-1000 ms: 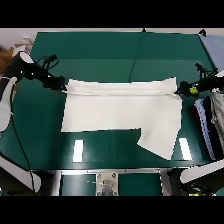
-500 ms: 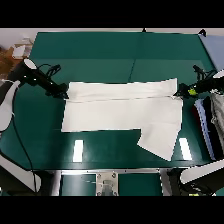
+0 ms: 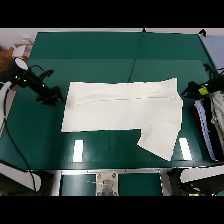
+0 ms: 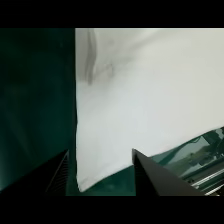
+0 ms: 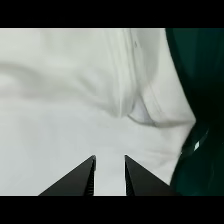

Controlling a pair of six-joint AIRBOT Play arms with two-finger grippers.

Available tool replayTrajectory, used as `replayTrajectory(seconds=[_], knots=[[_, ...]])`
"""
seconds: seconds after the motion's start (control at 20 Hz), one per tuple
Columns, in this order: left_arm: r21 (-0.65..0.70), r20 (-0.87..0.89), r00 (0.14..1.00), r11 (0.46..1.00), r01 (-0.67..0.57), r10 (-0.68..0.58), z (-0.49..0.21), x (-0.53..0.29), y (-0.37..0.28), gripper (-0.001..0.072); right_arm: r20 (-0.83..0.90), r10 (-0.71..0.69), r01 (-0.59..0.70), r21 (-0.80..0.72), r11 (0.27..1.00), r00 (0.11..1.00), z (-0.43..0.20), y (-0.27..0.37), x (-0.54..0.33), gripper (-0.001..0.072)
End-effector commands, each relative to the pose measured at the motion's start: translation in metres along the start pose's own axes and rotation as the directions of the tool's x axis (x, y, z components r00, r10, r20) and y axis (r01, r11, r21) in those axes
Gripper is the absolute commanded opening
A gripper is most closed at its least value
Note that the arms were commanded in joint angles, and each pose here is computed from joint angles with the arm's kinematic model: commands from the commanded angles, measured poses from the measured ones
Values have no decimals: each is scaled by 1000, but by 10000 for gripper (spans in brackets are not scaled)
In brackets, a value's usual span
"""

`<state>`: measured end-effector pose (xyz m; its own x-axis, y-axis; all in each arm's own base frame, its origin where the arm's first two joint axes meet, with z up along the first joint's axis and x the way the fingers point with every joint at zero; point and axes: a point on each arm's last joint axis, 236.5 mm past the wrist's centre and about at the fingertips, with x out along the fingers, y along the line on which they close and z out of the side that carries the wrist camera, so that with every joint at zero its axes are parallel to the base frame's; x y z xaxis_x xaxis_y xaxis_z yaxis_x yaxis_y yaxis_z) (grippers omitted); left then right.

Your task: Fold the shirts.

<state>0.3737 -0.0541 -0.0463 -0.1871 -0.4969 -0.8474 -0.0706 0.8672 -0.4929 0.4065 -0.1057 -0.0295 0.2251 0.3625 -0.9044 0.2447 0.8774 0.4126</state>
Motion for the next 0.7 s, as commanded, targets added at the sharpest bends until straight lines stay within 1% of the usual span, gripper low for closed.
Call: replayTrajectory(seconds=[0.0,0.1,0.2,0.3,0.45,0.55,0.65], knots=[[-70,-39,999,997,-35,32,-59,3,9,426,30,-10,9,44,999,1000,-30,-9,-30,230],[-105,9,999,993,-51,53,-97,15,9,426,103,-33,24,83,996,994,-39,-23,-45,230],[-191,116,991,981,-41,64,-123,30,9,427,194,-49,21,143,990,980,-44,-33,-56,229],[-255,249,969,965,55,11,-136,47,-3,428,274,-34,-19,190,982,961,-45,-33,-60,229],[-281,444,892,932,231,-87,-130,68,-23,428,328,7,-85,225,971,944,-44,-24,-54,228],[-317,491,866,907,276,-92,-123,87,-25,428,342,46,-137,249,959,939,-44,-18,-47,218],[-330,540,840,904,272,-56,-114,97,-24,428,339,59,-155,265,952,939,-47,-16,-41,211]])
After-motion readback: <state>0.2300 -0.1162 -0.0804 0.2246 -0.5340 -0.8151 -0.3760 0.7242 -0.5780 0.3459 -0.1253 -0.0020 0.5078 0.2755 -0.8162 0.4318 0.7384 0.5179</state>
